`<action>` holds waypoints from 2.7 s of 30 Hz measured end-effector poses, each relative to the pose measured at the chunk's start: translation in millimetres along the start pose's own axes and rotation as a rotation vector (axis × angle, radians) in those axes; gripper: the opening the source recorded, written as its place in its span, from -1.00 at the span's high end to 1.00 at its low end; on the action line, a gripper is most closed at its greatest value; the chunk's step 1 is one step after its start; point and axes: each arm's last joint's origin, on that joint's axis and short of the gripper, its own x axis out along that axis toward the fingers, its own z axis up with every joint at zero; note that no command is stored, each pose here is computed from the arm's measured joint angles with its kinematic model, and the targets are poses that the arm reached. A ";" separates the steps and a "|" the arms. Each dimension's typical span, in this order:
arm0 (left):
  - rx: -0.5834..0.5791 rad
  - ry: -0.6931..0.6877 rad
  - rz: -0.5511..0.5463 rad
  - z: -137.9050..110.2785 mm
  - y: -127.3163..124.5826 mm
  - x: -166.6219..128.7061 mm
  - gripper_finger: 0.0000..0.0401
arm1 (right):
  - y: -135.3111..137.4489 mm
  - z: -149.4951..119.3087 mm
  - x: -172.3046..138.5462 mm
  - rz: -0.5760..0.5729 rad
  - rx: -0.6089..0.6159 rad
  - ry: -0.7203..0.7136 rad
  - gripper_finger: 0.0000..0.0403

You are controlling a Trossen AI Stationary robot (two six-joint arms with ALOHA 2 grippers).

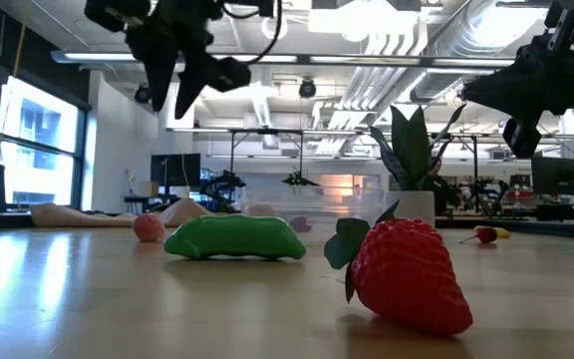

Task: Pick and placing Produce into tupperware
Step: Put the pink peach into the transparent bin

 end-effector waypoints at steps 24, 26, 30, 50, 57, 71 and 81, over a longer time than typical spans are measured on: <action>0.001 -0.060 0.051 -5.4 3.0 55.9 0.47 | 0.0 0.0 0.0 0.000 0.000 0.000 0.82; 0.004 -0.048 0.036 -2.4 9.8 61.3 0.47 | 0.0 0.0 0.0 0.000 0.000 0.000 0.82; -0.023 0.042 0.018 1.7 14.2 76.9 0.47 | 0.0 0.0 0.0 -0.001 0.000 0.000 0.82; -0.048 0.070 -0.070 6.5 12.4 101.4 0.37 | 0.0 0.0 0.0 0.000 0.000 0.000 0.82; -0.038 0.064 -0.071 6.9 12.6 101.4 0.20 | 0.0 0.0 0.0 0.000 0.000 0.000 0.82; -0.041 0.080 -0.076 9.9 13.4 115.7 0.24 | 0.0 -0.1 0.0 0.000 0.000 0.001 0.82; -0.043 0.111 -0.073 11.8 14.0 129.2 0.24 | 0.0 0.0 0.0 0.000 0.000 0.000 0.82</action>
